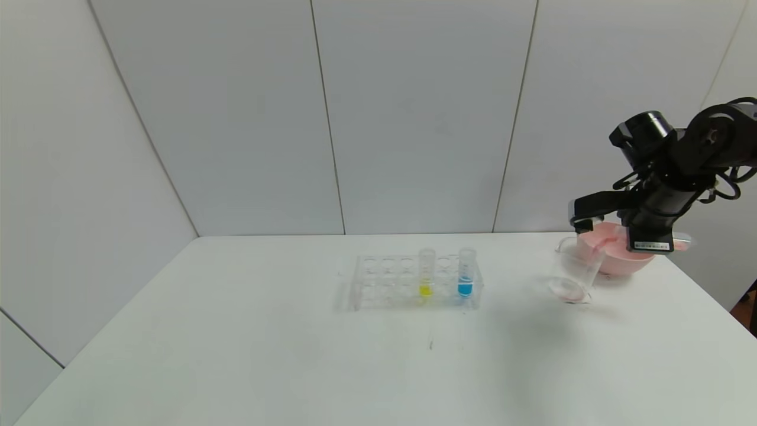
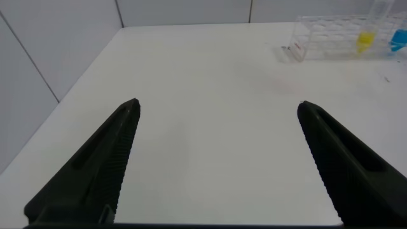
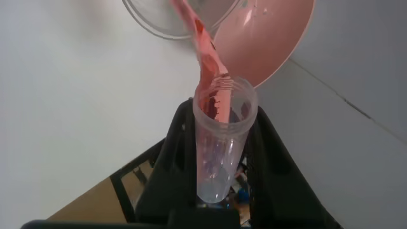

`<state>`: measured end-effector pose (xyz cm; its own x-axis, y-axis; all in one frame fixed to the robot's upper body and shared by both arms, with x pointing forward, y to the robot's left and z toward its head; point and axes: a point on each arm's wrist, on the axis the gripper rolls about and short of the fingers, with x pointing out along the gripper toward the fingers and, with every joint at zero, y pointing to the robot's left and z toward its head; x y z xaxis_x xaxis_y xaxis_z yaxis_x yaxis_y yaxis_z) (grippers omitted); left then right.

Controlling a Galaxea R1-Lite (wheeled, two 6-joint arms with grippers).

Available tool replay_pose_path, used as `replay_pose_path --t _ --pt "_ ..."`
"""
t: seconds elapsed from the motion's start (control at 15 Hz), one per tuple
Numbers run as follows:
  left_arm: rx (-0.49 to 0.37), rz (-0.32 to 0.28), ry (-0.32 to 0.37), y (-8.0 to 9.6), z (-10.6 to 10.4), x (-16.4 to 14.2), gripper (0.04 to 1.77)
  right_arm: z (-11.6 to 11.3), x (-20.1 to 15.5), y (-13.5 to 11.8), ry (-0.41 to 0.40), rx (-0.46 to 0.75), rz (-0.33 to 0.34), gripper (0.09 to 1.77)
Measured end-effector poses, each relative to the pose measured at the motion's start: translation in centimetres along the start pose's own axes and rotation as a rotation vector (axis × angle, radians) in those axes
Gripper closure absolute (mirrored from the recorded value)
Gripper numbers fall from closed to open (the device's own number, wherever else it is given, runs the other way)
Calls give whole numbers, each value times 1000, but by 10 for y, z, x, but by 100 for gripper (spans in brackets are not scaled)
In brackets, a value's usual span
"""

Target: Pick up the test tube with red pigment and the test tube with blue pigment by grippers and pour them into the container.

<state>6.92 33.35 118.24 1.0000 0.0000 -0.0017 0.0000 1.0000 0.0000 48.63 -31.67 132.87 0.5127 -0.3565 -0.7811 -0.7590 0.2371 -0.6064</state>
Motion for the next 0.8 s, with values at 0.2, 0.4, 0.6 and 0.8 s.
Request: replay_pose_path --t 0.2,0.4,0.6,0.8 --pt "0 0 0 0 0 0 5 6 -2 -1 26 -44 -44 135" --pt "0 0 0 0 0 0 5 12 -5 -1 89 -99 -85 135" --pt "0 0 0 0 0 0 5 17 -9 1 141 -142 -105 135" --pt "0 0 0 0 0 0 5 23 -11 3 132 -156 -107 135"
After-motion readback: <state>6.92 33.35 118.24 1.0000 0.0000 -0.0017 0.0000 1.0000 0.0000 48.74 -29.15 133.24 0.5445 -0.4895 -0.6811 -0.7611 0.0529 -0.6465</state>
